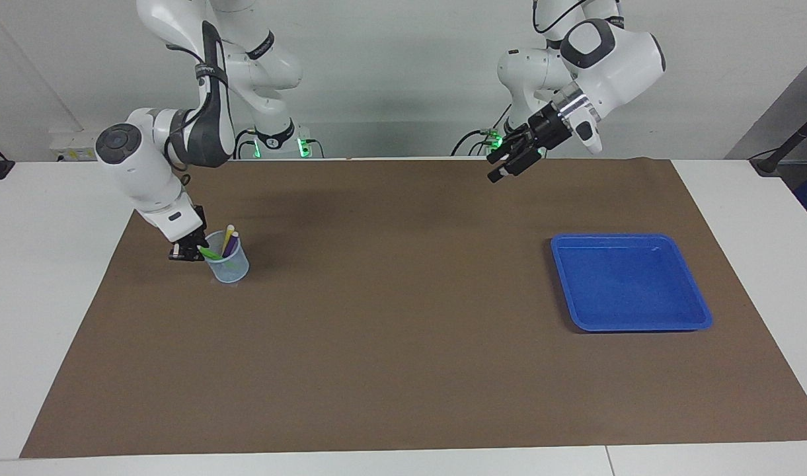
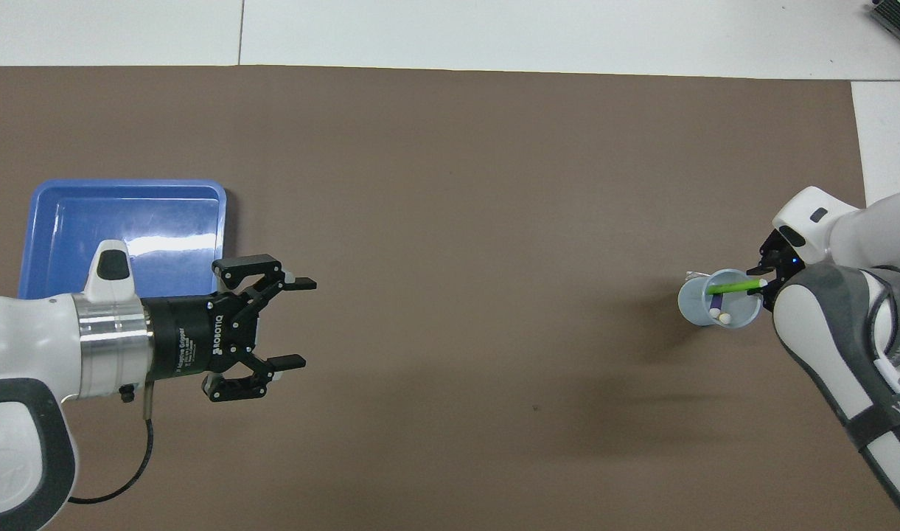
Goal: Right arm passes pens to left for tray arrangement
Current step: 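Lift the green pen toward the left gripper while the left gripper waits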
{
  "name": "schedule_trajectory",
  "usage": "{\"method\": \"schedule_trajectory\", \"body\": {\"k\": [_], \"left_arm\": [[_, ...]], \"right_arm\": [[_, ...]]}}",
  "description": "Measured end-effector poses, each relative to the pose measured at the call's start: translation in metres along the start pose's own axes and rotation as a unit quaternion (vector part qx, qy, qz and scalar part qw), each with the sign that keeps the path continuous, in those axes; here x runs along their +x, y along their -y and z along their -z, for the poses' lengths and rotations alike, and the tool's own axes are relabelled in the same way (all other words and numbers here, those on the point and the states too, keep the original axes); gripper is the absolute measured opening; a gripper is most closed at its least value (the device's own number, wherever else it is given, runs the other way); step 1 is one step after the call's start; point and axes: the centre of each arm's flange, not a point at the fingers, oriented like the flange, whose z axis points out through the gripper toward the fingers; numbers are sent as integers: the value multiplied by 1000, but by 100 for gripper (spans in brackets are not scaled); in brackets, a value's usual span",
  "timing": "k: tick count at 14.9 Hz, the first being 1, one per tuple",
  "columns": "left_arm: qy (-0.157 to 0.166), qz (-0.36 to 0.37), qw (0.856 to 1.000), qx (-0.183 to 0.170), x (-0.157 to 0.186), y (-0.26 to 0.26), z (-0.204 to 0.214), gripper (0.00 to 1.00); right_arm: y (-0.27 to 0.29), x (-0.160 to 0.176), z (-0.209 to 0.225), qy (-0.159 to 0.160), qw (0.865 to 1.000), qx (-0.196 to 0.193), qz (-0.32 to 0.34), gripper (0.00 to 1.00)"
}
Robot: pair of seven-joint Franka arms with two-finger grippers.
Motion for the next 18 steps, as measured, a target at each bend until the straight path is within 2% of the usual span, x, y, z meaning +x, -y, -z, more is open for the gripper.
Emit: {"method": "schedule_trajectory", "body": {"k": [3,5,10,13,18], "left_arm": [[-10,-18,1000,-5,-24,8,-35,100],[-11,-16,1000,-9,-31,18,-55,100],[1,32,999,-24,-24,19,-54,100],[3,59,998,-28,-22,19,-52,100],[1,79,996,-40,-14,16,-45,100]], "right_arm": [[0,0,0,0,1000,0,0,30],[1,-2,1,0,1000,4,-4,18],[3,3,11,1,998,28,-49,18],[1,4,41,3,998,36,-59,18],[14,-1,118,3,998,21,-63,18]]}}
